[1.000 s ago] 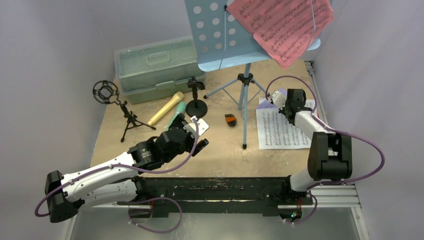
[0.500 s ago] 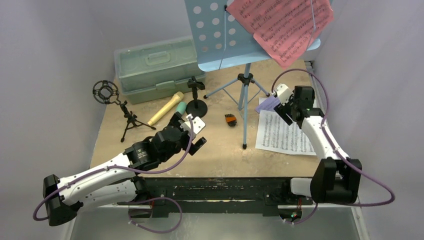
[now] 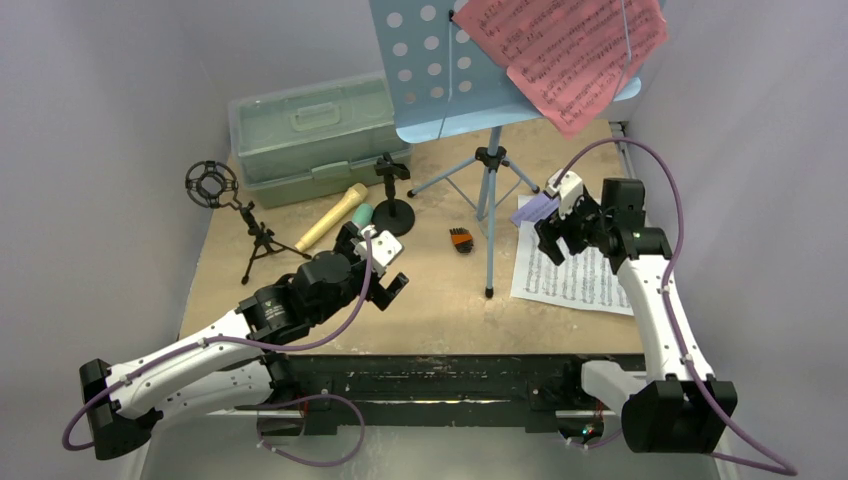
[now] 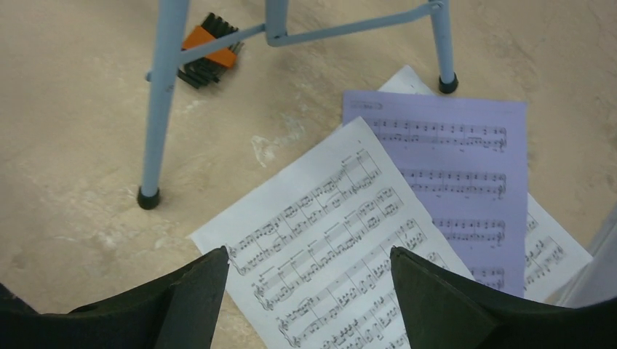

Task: Pack up the instrument practice props
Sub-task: Place the sheet music at the center of the board, then pick up the sheet music from the music stand.

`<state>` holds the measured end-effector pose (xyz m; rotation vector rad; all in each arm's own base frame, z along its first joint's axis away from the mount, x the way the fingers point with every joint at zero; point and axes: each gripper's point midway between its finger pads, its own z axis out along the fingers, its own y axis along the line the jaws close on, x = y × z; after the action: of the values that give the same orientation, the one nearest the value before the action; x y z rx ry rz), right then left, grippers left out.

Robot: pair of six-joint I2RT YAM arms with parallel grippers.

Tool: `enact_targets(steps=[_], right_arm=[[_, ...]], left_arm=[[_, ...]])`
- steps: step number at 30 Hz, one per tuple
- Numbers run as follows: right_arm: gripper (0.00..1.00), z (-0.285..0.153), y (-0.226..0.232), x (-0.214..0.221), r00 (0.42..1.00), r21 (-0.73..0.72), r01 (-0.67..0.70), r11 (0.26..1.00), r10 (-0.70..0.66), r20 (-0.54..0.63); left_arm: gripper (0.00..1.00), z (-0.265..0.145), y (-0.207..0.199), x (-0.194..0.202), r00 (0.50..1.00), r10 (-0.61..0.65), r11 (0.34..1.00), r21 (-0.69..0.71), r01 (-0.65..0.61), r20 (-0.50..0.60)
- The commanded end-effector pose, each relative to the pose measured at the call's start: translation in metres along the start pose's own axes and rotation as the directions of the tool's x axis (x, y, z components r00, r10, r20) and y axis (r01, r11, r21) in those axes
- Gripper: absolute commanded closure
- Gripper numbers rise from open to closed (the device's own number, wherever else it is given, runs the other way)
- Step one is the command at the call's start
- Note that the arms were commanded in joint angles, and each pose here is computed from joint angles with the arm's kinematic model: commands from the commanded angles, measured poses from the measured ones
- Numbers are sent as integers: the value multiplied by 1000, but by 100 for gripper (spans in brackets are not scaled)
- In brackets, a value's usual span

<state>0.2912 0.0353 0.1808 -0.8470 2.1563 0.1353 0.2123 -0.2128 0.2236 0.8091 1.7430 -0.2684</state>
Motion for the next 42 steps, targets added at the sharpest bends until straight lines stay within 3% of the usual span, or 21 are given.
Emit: enact_targets(steps=[1, 8, 20, 34, 42], right_arm=[[14, -11, 35, -27, 988, -154, -22, 988, 45, 148], [11, -13, 64, -31, 965, -262, 53, 964, 19, 263], [10, -18, 82, -32, 941, -306, 106, 946, 4, 338], [9, -19, 81, -33, 937, -296, 120, 948, -9, 350], [9, -20, 81, -34, 936, -293, 123, 948, -13, 351]], left_arm=[[0, 0, -1, -14, 998, -41, 999, 11, 41, 53], [0, 1, -1, -14, 998, -44, 999, 19, 43, 51], [0, 5, -7, -15, 996, -79, 996, 52, 77, 39], [0, -12, -34, -28, 909, -398, 905, 212, 369, 118], [0, -9, -50, -28, 856, -510, 838, 276, 471, 88]])
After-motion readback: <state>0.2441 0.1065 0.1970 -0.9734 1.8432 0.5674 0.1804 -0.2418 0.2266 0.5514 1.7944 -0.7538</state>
